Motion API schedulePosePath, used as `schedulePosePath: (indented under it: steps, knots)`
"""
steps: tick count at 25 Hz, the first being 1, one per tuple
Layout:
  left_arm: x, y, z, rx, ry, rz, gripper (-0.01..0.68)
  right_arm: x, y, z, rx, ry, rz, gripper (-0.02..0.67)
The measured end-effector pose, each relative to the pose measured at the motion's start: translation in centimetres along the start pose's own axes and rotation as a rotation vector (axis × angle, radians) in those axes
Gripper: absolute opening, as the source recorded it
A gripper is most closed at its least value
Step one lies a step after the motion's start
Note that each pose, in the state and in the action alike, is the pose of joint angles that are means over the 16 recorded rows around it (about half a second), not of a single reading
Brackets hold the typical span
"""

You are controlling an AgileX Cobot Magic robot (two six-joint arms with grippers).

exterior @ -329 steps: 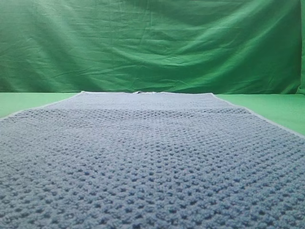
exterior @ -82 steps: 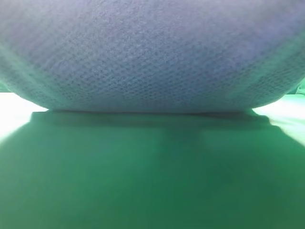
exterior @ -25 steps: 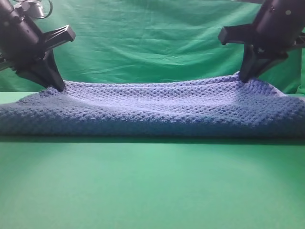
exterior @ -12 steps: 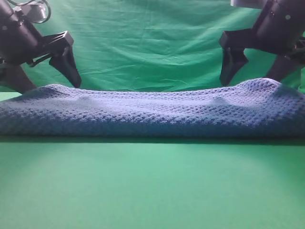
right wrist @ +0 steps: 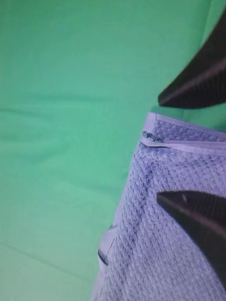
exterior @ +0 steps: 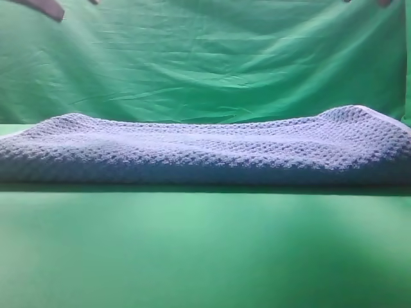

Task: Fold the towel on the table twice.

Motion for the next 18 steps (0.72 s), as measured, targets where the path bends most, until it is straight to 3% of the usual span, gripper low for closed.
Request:
schedulePosePath:
  steps: [5,9,18]
  knots:
    - [-2.6,-3.1,-5.4,0.076,-0.086,0.038,0.145,-0.4,0.5,-5.7,-0.008,-0.041,-0.014,0.095]
    - [-3.2,-5.1,-9.6,0.111,-0.106,0.064,0.039,0.0,0.9,-9.8,-0.012,-0.086,-0.022,0.017]
    - [-1.7,-7.2,-17.4,0.057,-0.065,0.087,0.000,2.7,1.7,-17.3,-0.020,-0.201,-0.030,0.000]
Point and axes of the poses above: a point on each arm's last joint axis where the gripper is mounted, z pointing out along that axis toward the gripper, y along the wrist's bending axis when the last joint is at zero, x = y × z, the point moved 4 cm from there along z, pointing out along that axis toward the gripper, and after that the axes turned 2 degrees about z, right-handed, at the moved point
